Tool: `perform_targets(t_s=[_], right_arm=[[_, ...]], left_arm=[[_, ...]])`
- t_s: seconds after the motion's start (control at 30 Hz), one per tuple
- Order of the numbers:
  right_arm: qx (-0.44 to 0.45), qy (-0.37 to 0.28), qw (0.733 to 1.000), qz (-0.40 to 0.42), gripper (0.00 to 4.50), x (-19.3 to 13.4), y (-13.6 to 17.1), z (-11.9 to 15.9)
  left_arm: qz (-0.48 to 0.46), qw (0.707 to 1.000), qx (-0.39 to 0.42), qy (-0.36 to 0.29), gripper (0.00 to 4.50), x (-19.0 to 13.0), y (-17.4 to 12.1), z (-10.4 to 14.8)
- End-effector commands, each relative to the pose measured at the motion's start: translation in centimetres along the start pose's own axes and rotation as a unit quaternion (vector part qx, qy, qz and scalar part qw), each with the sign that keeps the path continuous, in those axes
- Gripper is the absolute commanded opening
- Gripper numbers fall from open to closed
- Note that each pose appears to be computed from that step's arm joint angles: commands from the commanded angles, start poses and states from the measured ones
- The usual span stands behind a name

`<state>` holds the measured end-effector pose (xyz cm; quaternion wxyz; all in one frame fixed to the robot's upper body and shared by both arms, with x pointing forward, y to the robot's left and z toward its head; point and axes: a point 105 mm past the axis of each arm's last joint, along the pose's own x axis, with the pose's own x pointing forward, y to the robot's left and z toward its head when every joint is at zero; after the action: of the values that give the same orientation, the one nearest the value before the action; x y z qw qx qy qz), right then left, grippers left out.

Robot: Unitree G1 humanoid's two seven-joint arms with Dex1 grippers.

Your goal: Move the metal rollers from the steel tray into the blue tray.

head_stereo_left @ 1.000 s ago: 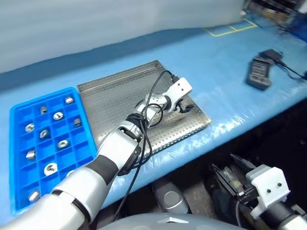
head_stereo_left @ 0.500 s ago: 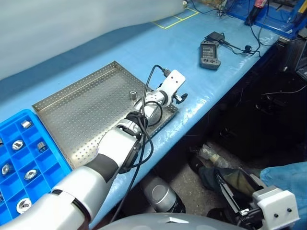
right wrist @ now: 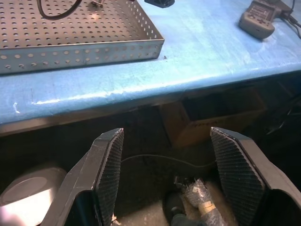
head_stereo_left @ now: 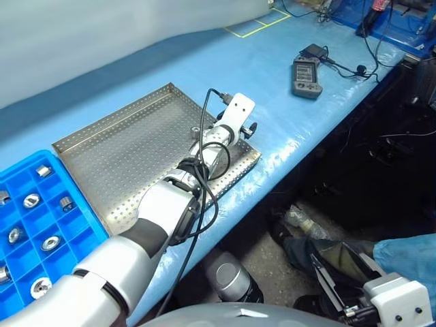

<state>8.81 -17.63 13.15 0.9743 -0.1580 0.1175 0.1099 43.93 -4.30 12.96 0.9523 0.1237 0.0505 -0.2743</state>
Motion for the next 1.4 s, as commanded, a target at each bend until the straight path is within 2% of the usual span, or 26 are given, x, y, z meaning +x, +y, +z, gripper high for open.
perform_targets(t_s=[0.03,0.4,0.6,0.87,1.4], right_arm=[[-0.002,-0.021,1.000,0.010,3.12,0.0,0.3,1.0],[0.008,-0.023,1.000,0.001,3.12,1.0,-0.1,0.8],[0.061,-0.053,0.997,0.008,3.12,4.4,1.1,1.0],[0.075,-0.017,0.997,0.008,3.12,8.0,0.9,0.3],[0.077,-0.001,0.997,0.002,3.12,8.1,0.6,-0.3]], left_arm=[[-0.015,0.999,0.006,-0.036,4.23,0.5,-2.9,2.9],[0.024,0.999,0.035,-0.020,4.23,0.5,-2.5,2.1],[0.039,0.998,0.038,-0.006,4.23,0.4,-1.9,1.0],[0.050,0.998,0.043,0.000,4.23,0.3,-1.3,0.5],[0.053,0.995,0.052,0.065,4.23,-0.1,-1.5,-2.8]])
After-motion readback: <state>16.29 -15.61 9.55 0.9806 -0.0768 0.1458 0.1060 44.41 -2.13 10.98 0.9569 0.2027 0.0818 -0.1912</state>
